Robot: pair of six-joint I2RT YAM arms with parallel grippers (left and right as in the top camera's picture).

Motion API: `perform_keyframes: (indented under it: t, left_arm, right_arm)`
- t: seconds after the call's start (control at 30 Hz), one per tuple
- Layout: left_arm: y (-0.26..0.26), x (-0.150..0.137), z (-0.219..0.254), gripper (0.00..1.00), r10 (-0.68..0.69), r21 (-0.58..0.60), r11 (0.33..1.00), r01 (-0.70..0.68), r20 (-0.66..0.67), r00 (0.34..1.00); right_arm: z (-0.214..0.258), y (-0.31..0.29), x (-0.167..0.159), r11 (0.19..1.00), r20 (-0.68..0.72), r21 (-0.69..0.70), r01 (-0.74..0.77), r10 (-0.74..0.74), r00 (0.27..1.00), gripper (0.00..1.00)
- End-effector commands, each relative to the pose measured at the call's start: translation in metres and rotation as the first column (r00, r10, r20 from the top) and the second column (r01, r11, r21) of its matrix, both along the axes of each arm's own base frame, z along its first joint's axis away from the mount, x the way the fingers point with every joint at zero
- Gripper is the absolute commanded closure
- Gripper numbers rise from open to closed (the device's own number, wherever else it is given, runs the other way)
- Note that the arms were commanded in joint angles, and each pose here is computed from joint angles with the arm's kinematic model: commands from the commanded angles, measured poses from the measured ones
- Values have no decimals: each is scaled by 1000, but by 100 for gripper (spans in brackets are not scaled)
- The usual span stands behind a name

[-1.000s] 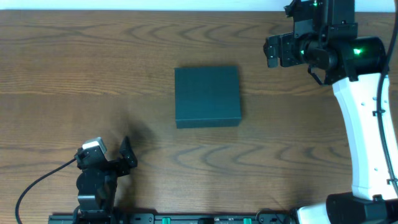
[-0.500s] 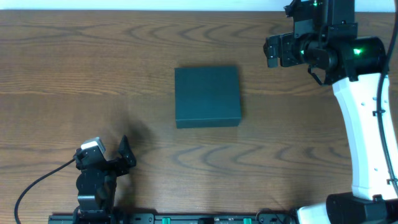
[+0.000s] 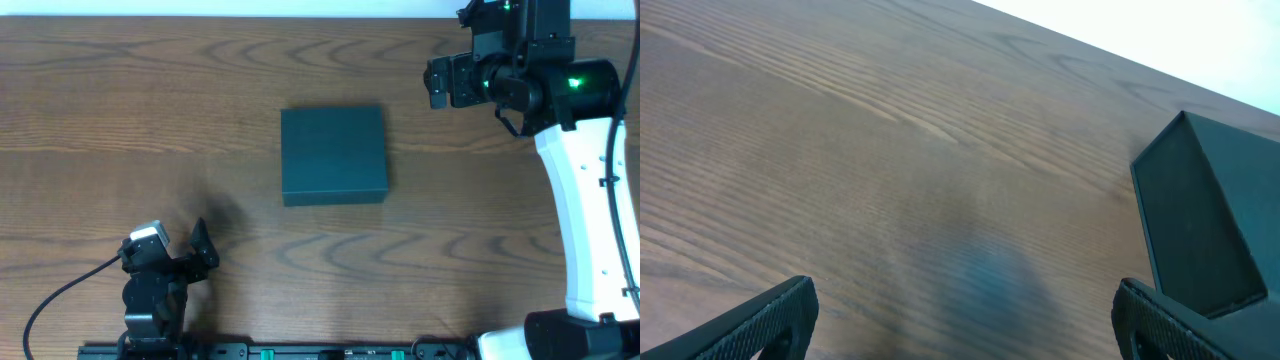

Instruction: Pack container

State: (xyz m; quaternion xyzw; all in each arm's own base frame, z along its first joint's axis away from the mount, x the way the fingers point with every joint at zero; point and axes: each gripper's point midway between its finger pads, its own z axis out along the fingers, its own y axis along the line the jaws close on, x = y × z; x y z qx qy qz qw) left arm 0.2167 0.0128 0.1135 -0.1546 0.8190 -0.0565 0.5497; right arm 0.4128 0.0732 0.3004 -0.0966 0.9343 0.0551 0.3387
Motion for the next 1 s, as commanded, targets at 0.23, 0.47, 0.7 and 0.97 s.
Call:
perform_keyframes:
  t: [0.23,0.47,0.7,0.97]
  left_arm:
    - [4,0,-6,5,24,8,1000,-23,-6,1000]
    - [4,0,-6,5,24,8,1000,-23,-6,1000]
    - [4,0,-6,5,24,8,1000,-24,-6,1000]
    - [4,0,-6,5,24,8,1000,-23,-6,1000]
  right_arm:
    - [60,19,-39,998,155,15,-68,65,986,1]
    - [119,3,-118,996,362,-25,-86,89,928,1]
    - [64,-17,-173,998,518,13,-56,41,854,1]
    - [-39,-37,-209,989,513,139,44,-110,852,1]
